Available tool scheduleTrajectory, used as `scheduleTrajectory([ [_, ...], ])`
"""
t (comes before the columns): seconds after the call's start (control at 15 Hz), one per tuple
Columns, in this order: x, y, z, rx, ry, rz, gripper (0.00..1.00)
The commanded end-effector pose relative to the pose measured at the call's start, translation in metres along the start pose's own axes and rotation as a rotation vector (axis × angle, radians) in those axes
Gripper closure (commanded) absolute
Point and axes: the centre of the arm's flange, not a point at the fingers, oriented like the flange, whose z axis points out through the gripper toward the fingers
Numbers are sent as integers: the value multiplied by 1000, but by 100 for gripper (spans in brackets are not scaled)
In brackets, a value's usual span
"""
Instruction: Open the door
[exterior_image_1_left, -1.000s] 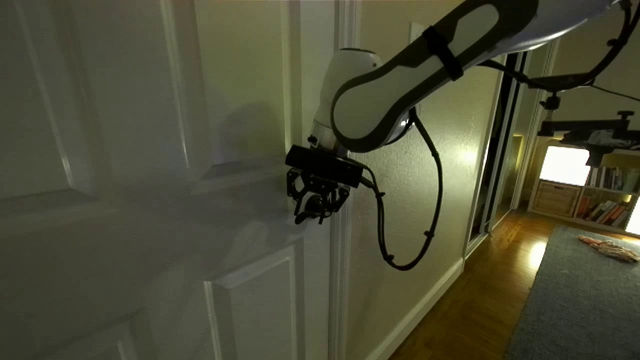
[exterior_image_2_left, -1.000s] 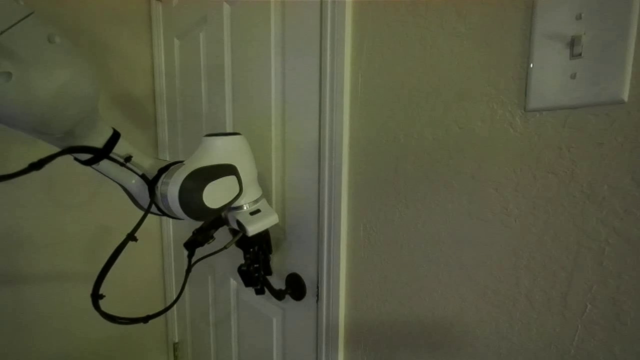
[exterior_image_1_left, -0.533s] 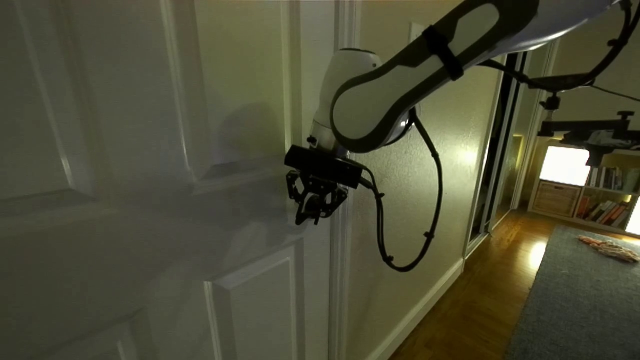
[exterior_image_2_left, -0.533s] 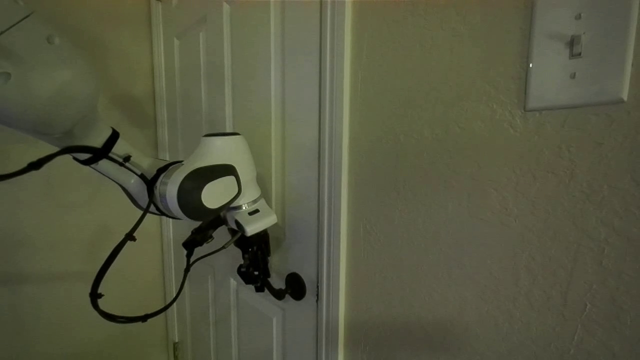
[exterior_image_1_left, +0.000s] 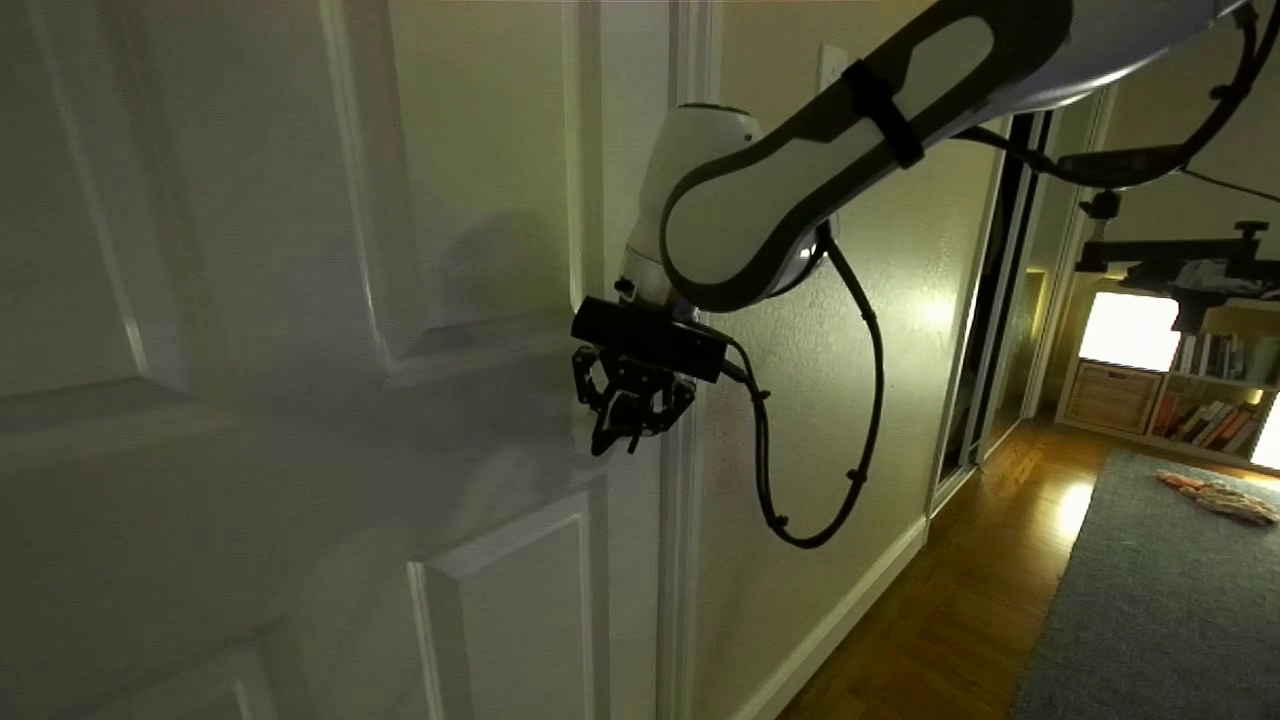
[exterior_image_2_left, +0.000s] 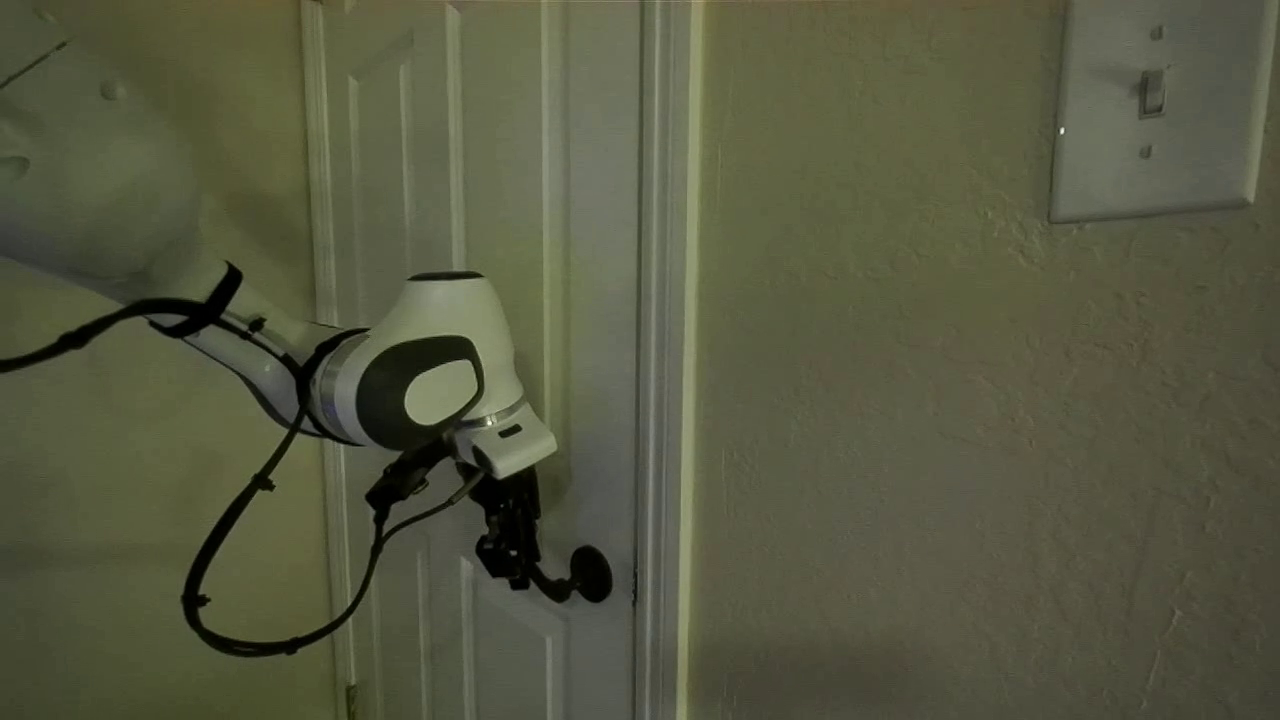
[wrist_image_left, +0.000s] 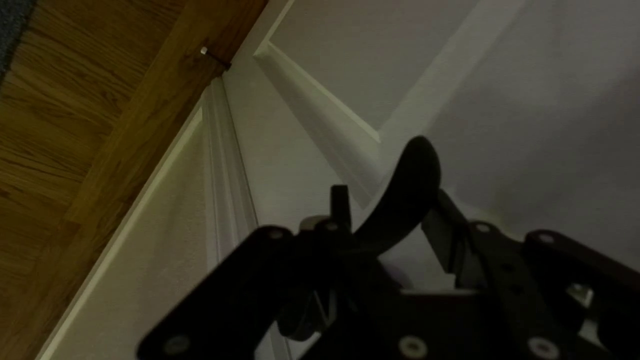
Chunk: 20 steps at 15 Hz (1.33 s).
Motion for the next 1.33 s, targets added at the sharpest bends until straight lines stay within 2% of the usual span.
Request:
scheduleTrajectory([
  [0.0, -5, 41, 39, -87, -52, -68, 83],
  [0.47, 3, 71, 83, -126, -61, -148, 83],
  [0.67, 1, 92, 95, -178, -74, -177, 83],
  [0.87, -22, 107, 68, -203, -96, -216, 83],
  [1.13, -61, 117, 26, -194, -131, -293, 92],
  [1.27, -77, 116, 10, -183, -148, -313, 89],
])
